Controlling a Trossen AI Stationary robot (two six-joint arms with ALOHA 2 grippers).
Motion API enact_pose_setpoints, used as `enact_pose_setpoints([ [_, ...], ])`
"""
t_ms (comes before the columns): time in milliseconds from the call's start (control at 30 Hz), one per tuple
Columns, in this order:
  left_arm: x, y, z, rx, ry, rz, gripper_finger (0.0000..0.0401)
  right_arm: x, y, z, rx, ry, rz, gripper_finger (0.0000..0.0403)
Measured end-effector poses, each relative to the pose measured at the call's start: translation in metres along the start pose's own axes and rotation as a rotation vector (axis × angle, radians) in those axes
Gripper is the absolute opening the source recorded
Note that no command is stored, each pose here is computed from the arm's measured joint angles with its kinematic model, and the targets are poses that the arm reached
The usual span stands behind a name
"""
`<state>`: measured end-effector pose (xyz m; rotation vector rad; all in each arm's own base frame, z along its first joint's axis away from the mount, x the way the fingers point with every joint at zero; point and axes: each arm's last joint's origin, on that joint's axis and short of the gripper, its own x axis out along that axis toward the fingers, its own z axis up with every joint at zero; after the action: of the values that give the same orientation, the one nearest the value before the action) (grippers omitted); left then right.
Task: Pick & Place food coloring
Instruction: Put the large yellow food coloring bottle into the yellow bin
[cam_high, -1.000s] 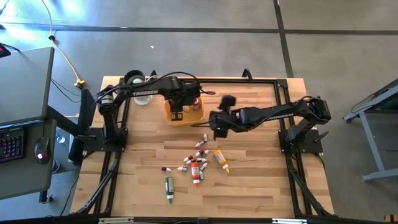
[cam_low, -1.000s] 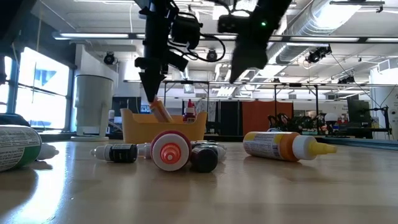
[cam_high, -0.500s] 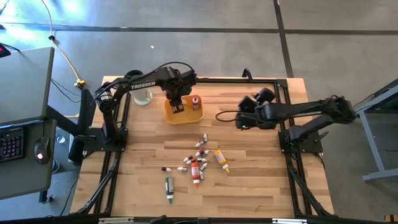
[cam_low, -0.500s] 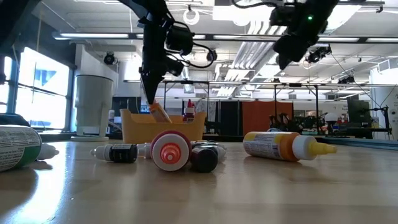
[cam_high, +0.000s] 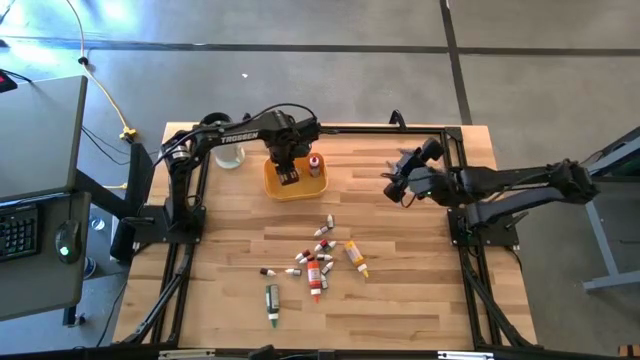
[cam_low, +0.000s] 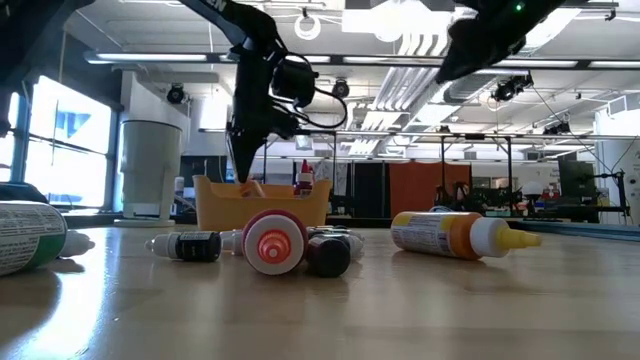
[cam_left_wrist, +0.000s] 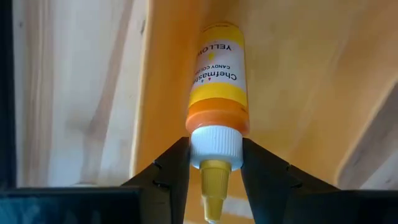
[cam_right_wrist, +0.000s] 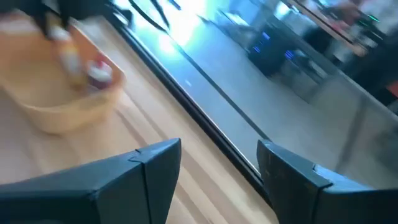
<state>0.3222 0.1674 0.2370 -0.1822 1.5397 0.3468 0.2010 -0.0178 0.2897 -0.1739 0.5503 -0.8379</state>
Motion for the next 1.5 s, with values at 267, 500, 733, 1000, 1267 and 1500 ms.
enact_pose_setpoints([
  [267, 0.000, 0.000, 0.004, 0.021, -0.044, 0.004, 0.0151, 0.001, 0.008, 0.006, -0.047, -0.095, 0.182, 0.0206],
  [500, -0.001, 0.001, 0.011, 0.041, -0.111, 0.019, 0.0153, 0.001, 0.009, 0.007, -0.049, -0.101, 0.214, 0.0206],
  [733, 0.000, 0.000, 0.004, 0.042, -0.042, -0.006, 0.0154, 0.001, 0.009, 0.007, -0.049, -0.101, 0.220, 0.0206],
  [1000, 0.013, -0.004, -0.001, 0.014, -0.017, -0.060, 0.0154, 0.001, 0.009, 0.007, -0.050, -0.101, 0.222, 0.0206],
  [1267, 0.042, -0.007, -0.010, 0.038, 0.014, -0.041, 0.0154, 0.001, 0.010, 0.007, -0.065, -0.103, 0.258, 0.0206],
  [1500, 0.057, -0.005, -0.011, 0.063, -0.018, 0.044, 0.0154, 0.001, 0.011, 0.007, -0.070, -0.103, 0.267, 0.0206],
])
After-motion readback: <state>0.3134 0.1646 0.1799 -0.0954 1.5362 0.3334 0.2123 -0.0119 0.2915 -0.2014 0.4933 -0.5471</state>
